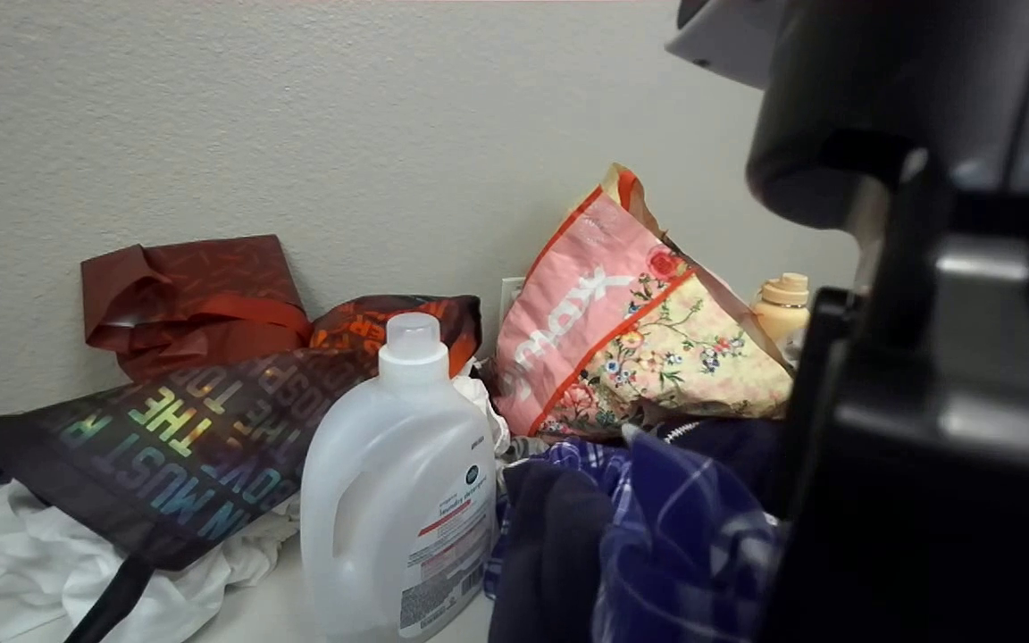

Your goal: Separate the gray clothes from the blue clothes

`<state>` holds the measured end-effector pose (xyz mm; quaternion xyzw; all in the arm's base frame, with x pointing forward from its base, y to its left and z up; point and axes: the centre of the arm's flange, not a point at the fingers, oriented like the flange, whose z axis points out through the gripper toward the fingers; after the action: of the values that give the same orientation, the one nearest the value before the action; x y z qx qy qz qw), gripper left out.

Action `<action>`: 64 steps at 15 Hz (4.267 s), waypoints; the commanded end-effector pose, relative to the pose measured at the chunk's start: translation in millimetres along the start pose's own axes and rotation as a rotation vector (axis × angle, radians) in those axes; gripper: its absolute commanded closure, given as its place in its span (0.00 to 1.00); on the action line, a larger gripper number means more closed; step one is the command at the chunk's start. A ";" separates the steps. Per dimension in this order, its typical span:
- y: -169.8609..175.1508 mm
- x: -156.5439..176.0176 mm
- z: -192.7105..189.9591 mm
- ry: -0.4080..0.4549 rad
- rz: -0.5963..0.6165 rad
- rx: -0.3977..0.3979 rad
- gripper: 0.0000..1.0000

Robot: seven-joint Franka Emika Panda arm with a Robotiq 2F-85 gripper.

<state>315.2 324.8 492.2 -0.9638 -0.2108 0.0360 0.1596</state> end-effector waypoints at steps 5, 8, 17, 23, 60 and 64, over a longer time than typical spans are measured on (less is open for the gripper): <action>-37.1 55.5 27.9 0.020 -0.052 0.000 0.99; -40.2 75.8 31.5 0.041 -0.049 0.006 0.99; -95.2 103.7 21.9 0.060 -0.136 0.055 0.99; -107.2 105.5 22.0 0.053 -0.159 0.052 0.62; 468.1 87.2 95.0 0.105 0.783 -0.316 0.58; 456.9 86.7 90.6 0.094 0.769 -0.296 0.86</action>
<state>567.9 -11.8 255.0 -0.9859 0.1671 0.0135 0.0025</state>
